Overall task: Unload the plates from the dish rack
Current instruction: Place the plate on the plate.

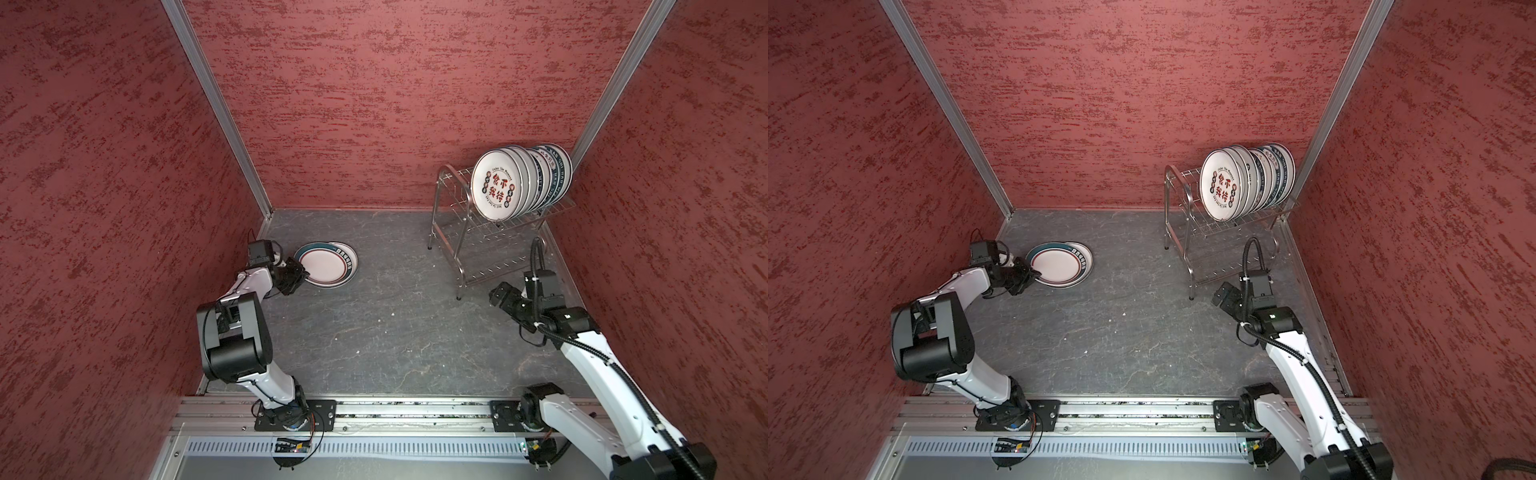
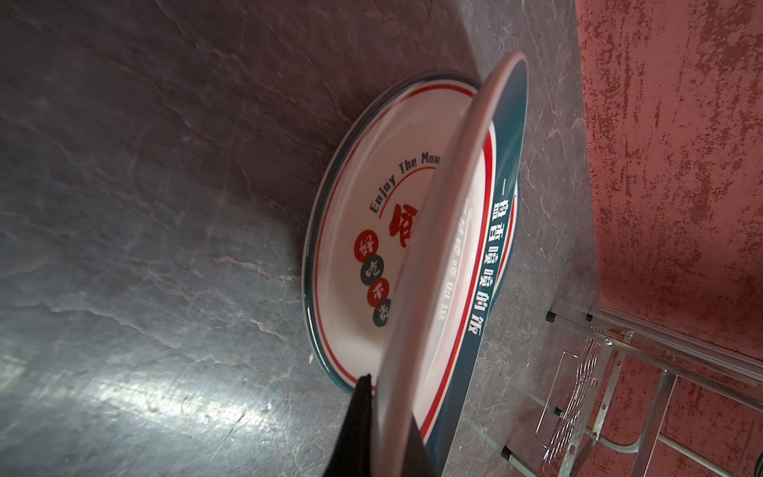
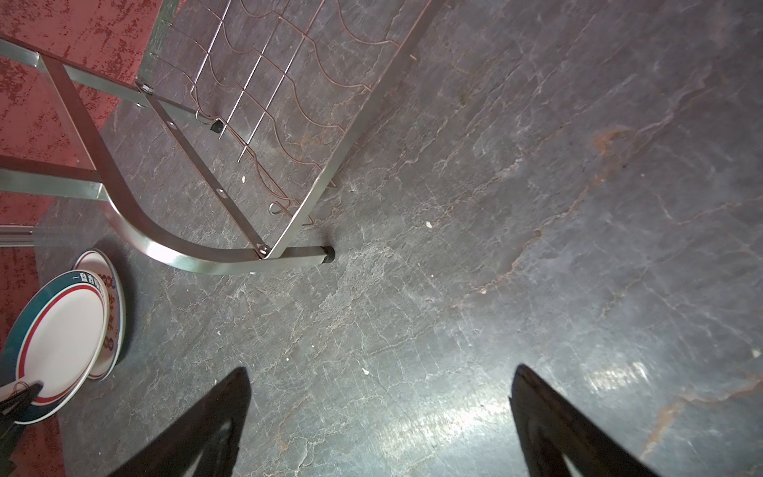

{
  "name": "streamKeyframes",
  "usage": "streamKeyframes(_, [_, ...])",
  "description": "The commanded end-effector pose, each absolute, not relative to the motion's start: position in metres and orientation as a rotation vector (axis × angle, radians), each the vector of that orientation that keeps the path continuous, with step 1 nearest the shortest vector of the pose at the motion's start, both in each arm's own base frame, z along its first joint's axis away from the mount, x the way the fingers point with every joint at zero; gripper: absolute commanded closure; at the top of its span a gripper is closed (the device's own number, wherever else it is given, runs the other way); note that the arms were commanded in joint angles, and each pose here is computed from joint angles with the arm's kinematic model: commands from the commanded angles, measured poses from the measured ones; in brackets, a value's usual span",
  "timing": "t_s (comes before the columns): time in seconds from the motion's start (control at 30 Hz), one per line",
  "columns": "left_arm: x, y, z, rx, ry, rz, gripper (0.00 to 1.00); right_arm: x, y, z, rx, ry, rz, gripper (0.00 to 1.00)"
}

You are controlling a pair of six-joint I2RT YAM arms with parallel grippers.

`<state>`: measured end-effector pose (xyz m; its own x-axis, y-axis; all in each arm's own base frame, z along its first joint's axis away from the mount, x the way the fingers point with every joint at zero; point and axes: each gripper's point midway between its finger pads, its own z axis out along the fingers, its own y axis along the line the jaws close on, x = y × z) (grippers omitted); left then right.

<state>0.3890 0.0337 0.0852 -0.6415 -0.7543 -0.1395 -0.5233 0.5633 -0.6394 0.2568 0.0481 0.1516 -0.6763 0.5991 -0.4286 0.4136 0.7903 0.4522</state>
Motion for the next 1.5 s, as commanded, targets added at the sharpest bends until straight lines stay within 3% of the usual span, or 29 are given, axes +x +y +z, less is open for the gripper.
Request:
streamKeyframes(0.0, [0.397, 0.037, 0.091, -0.998, 2.399, -0.780, 0.94, 0.259, 0.051, 0.159, 0.727, 2.390, 0.453, 0.01])
streamKeyframes(0.33, [0.396, 0.036, 0.081, -1.012, 2.466, -0.728, 0.86, 0.261, 0.051, 0.159, 0.723, 2.398, 0.440, 0.01])
streamKeyframes(0.57, [0.396, 0.029, 0.076, -1.010, 2.530, -0.639, 0.61, 0.262, 0.051, 0.159, 0.717, 2.405, 0.431, 0.01])
streamKeyframes(1.47, [0.394, 0.029, 0.057, -1.029, 2.712, -0.427, 0.48, 0.255, 0.045, 0.150, 0.725, 2.407, 0.393, 0.01])
